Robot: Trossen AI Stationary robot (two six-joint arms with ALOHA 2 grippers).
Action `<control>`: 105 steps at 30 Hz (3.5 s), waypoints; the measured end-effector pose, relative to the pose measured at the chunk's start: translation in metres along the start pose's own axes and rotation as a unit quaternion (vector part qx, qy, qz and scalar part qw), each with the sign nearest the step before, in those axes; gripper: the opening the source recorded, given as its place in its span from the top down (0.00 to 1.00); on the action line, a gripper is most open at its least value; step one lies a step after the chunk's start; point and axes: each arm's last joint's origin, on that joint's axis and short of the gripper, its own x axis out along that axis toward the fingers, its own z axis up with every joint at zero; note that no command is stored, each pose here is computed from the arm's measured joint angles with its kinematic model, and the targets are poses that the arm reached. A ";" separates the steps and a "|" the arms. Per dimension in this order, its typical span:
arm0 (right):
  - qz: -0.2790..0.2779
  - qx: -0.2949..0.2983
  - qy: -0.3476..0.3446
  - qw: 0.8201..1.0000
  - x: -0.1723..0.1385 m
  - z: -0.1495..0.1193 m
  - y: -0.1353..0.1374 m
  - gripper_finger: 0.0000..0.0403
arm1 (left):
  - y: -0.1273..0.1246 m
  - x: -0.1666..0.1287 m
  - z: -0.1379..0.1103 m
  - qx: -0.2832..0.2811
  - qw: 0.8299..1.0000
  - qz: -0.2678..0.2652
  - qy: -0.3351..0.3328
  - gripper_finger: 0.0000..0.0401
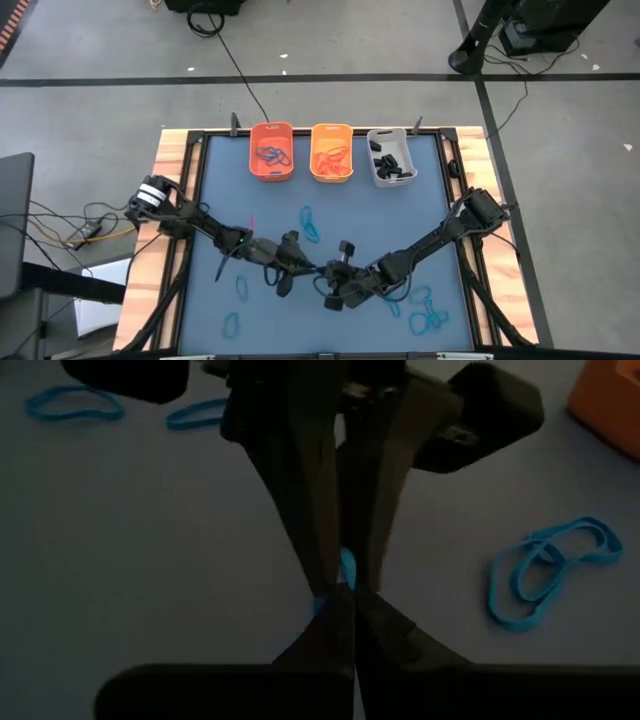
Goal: Sort rubber bands into baskets
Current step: Put the blue rubber band into the orange bin
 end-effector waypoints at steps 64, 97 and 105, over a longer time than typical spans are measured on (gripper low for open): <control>-0.137 0.084 0.153 0.975 0.009 -0.024 -0.047 0.43 | 0.212 -0.177 0.109 -0.066 0.868 0.490 -0.035 0.82; -0.046 0.045 0.079 0.995 0.009 -0.024 -0.026 0.43 | 0.141 -0.132 0.099 0.012 0.940 0.338 0.042 0.66; 0.043 0.062 0.026 0.997 0.001 -0.014 -0.003 0.43 | 0.063 -0.142 0.069 -0.013 0.940 0.320 0.119 0.69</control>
